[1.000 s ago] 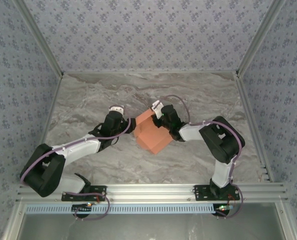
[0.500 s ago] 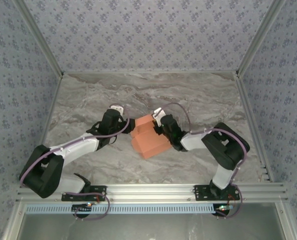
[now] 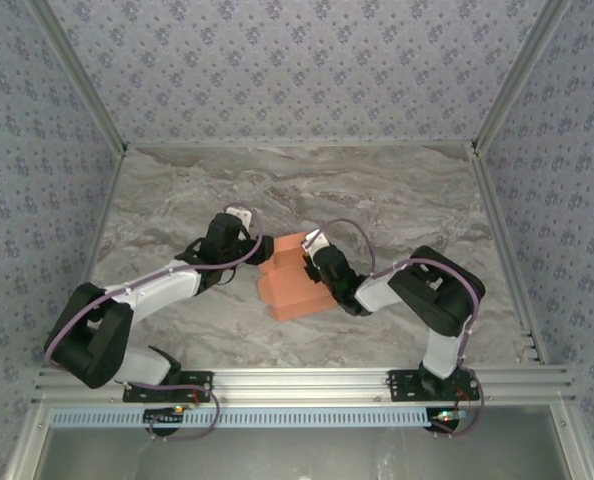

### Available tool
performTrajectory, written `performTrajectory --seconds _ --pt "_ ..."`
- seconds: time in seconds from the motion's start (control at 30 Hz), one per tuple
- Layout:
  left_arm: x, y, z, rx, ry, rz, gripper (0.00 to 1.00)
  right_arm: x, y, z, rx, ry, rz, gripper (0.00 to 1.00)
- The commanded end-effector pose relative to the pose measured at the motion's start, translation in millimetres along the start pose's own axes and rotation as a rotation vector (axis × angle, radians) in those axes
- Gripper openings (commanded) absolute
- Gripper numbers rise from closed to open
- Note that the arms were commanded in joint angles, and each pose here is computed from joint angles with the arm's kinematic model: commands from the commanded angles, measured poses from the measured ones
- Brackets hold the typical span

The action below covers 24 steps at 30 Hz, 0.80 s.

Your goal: Fold the paper box

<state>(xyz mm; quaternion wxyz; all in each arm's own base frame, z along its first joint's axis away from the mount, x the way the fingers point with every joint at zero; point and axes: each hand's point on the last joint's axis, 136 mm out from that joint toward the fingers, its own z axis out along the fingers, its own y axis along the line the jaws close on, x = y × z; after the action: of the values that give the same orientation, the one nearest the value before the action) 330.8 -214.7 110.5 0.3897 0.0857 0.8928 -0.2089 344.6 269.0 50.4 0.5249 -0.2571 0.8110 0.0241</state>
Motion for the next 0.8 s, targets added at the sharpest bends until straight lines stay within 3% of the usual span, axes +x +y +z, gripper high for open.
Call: performTrajectory --seconds 0.0,0.27,0.53,0.7,0.77 --pt "48.5 3.6 8.5 0.009 0.176 0.045 0.63 -9.2 13.3 7.8 -0.049 -0.027 -0.006 0.33" --pt "52.3 1.8 9.0 0.037 0.193 0.06 0.61 -20.0 1.9 16.9 -0.023 -0.056 0.02 0.29" --pt "52.9 -1.0 10.3 0.062 0.198 0.041 0.61 -12.7 -14.1 20.1 0.084 -0.053 0.113 0.03" --pt "55.0 -3.7 14.1 0.081 0.206 0.028 0.61 -3.1 -12.1 19.8 0.095 -0.038 0.129 0.05" --pt "56.0 -3.7 15.7 0.082 0.211 0.027 0.61 -4.5 -10.6 18.2 0.072 -0.053 0.127 0.11"
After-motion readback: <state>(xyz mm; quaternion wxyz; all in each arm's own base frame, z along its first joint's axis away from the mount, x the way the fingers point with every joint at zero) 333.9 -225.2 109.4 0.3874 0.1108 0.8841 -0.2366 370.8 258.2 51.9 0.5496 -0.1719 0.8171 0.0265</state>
